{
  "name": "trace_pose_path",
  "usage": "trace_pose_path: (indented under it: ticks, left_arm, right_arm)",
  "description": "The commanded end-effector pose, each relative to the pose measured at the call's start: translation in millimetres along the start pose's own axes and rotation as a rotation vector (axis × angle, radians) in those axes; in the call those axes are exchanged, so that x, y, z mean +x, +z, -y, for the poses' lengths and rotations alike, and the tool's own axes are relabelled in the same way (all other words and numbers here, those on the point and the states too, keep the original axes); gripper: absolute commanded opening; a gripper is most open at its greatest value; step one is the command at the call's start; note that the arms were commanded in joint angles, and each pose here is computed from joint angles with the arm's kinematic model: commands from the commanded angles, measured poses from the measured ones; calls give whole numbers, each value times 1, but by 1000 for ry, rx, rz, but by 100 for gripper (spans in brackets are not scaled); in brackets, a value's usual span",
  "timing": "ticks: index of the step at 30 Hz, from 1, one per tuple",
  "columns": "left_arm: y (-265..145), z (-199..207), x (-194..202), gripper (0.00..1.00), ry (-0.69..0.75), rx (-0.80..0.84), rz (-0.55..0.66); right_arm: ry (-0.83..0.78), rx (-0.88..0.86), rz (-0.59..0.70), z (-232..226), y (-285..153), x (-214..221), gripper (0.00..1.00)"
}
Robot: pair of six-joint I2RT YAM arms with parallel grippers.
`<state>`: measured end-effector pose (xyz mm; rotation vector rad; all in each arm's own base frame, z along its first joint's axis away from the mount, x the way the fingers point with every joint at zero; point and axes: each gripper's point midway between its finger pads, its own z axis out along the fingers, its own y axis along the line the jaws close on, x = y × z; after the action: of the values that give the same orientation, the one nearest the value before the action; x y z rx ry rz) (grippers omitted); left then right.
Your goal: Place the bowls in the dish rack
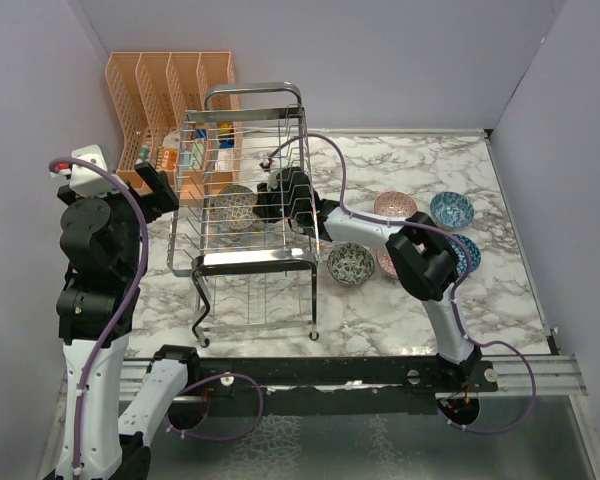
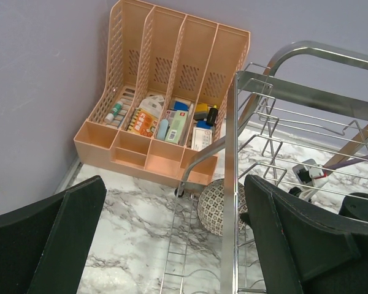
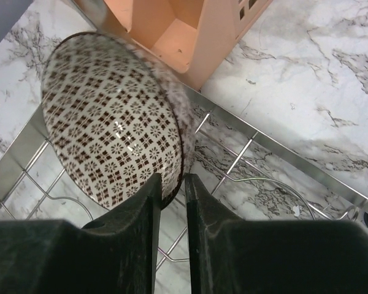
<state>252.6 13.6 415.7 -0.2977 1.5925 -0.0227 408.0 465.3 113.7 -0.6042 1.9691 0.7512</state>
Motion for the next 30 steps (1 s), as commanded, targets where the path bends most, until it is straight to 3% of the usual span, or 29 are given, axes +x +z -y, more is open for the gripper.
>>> trace_pose_path:
  ticks: [1,3,7,16,30]
  left_arm:
    - [-1,-4,-5,99,6,-19,24]
    - [-1,-4,-6,99,6,-19,27]
    - [-1,-4,-5,99,8,-19,26]
    - [-1,-5,-6,99,13,-23,31]
    - [2,-4,-4,99,10,-20,27]
  right_arm:
    - [-5,18,0,7,10,6,18]
    - [-5,20,-5,7,12,8,17]
    - [-5,24,-7,10,17,15,1]
    - [-43,-4,138,11,13,6,1]
    - [-255,16,597,-1,-43,-60,1]
